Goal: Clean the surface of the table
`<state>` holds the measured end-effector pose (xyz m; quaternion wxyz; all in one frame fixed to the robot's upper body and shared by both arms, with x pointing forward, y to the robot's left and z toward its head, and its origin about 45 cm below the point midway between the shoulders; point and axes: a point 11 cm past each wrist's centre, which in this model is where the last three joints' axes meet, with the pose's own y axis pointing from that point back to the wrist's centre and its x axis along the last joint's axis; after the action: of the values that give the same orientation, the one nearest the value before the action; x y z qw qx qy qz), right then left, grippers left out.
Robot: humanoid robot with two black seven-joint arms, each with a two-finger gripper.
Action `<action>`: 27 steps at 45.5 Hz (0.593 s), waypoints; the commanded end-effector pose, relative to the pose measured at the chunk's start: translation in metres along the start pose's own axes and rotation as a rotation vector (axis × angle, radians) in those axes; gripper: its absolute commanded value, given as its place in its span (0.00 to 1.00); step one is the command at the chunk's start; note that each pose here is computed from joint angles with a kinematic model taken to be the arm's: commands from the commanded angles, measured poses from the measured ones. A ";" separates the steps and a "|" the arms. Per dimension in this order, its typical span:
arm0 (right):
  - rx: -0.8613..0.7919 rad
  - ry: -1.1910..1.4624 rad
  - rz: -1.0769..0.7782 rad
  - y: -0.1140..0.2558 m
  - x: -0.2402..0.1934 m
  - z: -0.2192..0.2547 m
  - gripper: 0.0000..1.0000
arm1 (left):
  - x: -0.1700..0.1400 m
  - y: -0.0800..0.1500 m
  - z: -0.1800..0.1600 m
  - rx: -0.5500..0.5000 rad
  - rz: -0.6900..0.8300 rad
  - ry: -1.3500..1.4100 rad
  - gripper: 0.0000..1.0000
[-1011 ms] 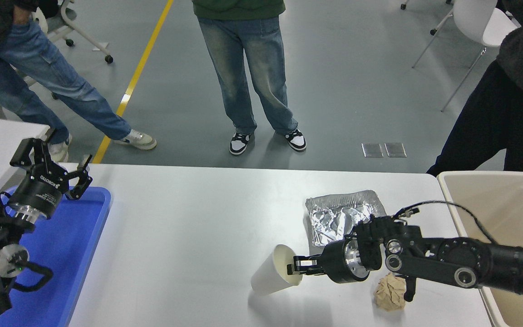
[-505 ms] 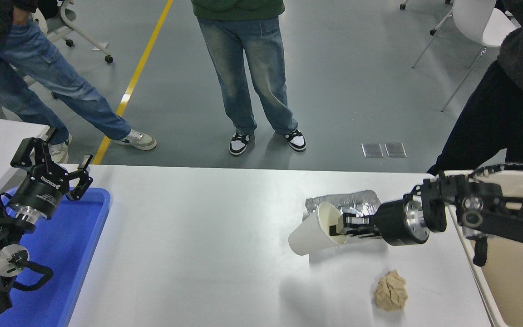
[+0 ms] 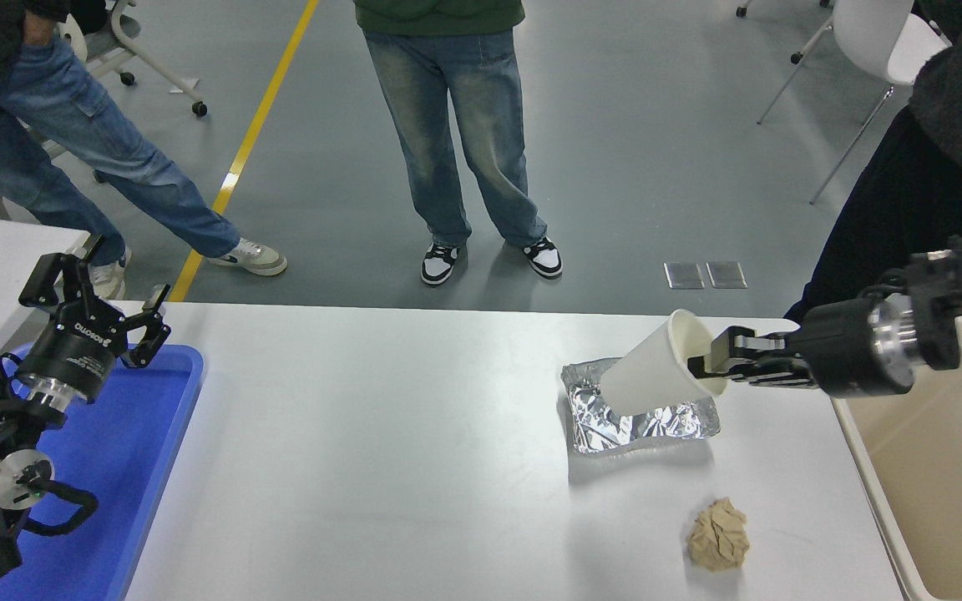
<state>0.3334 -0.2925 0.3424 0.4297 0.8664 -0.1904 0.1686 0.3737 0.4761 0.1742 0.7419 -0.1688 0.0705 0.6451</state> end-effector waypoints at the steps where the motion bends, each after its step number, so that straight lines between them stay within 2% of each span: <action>1: -0.001 0.016 0.019 0.031 0.012 -0.005 0.00 | 0.000 0.000 0.000 0.000 0.000 0.000 1.00; 16: -0.009 0.009 0.041 0.029 0.017 -0.001 0.00 | 0.000 0.000 0.000 0.000 0.000 0.000 1.00; 27: -0.084 -0.057 0.197 0.038 0.043 0.031 0.00 | 0.000 0.000 0.000 0.000 0.000 0.000 1.00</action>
<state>0.3406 -0.3185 0.3696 0.4328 0.8535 -0.2287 0.1786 0.3738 0.4761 0.1742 0.7419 -0.1688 0.0705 0.6451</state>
